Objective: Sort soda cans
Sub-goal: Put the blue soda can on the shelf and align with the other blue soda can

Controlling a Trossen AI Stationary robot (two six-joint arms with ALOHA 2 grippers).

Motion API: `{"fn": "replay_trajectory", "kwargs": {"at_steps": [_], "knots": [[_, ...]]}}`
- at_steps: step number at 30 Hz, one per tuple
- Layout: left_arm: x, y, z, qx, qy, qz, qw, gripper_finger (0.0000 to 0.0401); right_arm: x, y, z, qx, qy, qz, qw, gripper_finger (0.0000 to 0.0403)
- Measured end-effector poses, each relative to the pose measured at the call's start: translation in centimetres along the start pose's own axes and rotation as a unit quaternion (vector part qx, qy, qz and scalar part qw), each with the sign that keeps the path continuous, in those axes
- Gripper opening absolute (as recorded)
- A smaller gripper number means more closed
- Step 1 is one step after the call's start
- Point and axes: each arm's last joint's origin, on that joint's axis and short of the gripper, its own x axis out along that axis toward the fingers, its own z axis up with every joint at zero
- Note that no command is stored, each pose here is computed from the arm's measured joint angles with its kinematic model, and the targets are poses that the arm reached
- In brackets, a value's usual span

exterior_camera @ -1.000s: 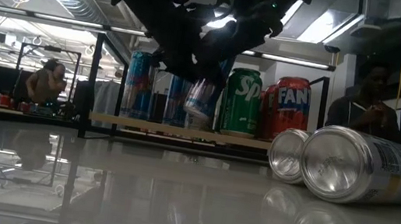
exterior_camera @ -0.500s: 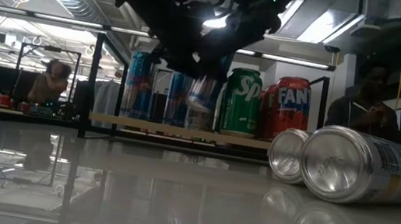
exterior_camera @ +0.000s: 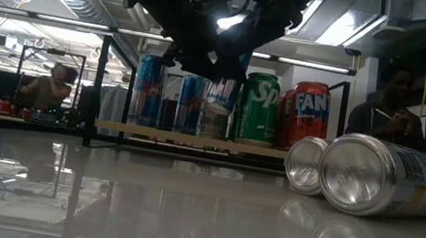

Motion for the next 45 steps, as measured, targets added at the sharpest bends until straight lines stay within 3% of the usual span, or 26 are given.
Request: {"fn": "replay_trajectory", "kwargs": {"at_steps": [18, 25, 29, 34, 45], "knots": [[0.0, 0.0, 0.0, 0.002, -0.002, 0.001, 1.0, 0.0208, 0.1, 0.0, 0.0, 0.002, -0.002, 0.007, 1.0, 0.0271], [0.0, 0.0, 0.1, 0.013, -0.004, 0.006, 1.0, 0.0208, 0.2, 0.0, -0.2, 0.005, 0.005, 0.004, 1.0, 0.0347], [-0.2, 0.1, 0.3, 0.017, -0.006, 0.006, 1.0, 0.0208, 0.2, -0.1, -0.3, 0.01, 0.028, -0.026, 0.999, 0.0383], [-1.0, 0.4, 1.3, 0.01, -0.015, -0.001, 1.0, 0.0208, -1.9, -0.4, -0.4, 0.016, 0.047, -0.034, 0.998, 0.0398], [-4.1, 2.1, 4.2, 0.012, -0.014, -0.016, 1.0, 0.0208, -8.7, 0.0, -0.7, 0.02, -0.022, -0.042, 0.999, 0.0393]]}}
